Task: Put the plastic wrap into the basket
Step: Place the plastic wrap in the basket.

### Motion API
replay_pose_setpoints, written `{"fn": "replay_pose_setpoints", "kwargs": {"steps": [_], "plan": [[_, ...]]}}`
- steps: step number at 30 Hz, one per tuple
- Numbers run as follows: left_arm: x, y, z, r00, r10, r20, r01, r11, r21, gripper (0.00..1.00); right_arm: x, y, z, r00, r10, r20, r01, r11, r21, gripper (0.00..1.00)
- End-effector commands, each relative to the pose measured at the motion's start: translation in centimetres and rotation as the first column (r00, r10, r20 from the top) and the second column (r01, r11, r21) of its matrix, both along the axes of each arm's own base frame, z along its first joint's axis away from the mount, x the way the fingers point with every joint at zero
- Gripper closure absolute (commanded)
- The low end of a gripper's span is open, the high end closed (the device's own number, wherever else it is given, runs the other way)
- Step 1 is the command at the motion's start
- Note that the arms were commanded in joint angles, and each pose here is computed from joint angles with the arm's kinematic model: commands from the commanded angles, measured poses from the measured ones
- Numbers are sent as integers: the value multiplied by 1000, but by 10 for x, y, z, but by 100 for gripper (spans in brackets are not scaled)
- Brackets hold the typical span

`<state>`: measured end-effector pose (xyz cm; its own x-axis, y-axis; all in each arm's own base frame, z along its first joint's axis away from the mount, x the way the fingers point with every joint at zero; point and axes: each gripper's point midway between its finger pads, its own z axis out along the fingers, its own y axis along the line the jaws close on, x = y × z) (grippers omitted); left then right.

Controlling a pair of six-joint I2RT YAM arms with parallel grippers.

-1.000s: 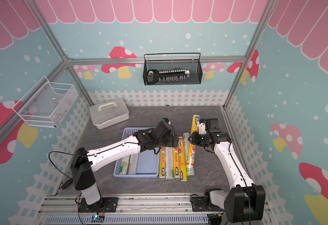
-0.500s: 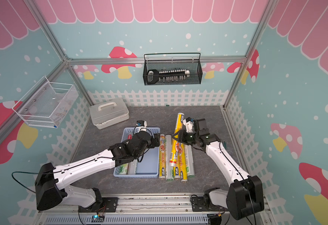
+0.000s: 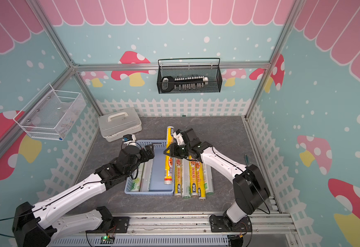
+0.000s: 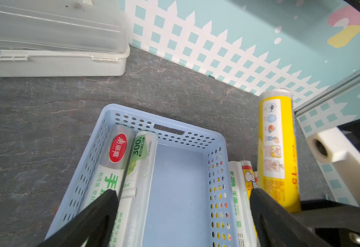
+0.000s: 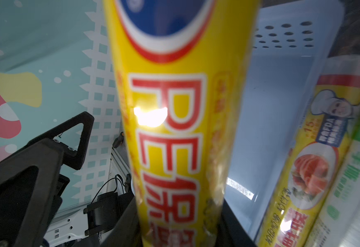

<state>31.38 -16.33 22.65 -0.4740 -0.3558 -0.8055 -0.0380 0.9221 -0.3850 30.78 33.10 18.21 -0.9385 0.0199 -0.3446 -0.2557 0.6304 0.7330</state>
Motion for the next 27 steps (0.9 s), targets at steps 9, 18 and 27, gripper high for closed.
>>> {"fn": "replay_pose_setpoints", "kwargs": {"steps": [9, 18, 27], "plan": [[-12, 22, -19, 996, 19, -84, -21, 999, -27, 1, -12, 63, -40, 993, 63, -96, -68, 996, -53, 78], [-15, 29, -32, 987, 58, -150, -62, 998, -22, 1, -15, 72, -83, 979, 52, -195, -78, 989, -128, 79], [-19, 33, -31, 985, 71, -157, -76, 997, -25, 1, -18, 69, -109, 964, 48, -263, -103, 975, -197, 75]]}}
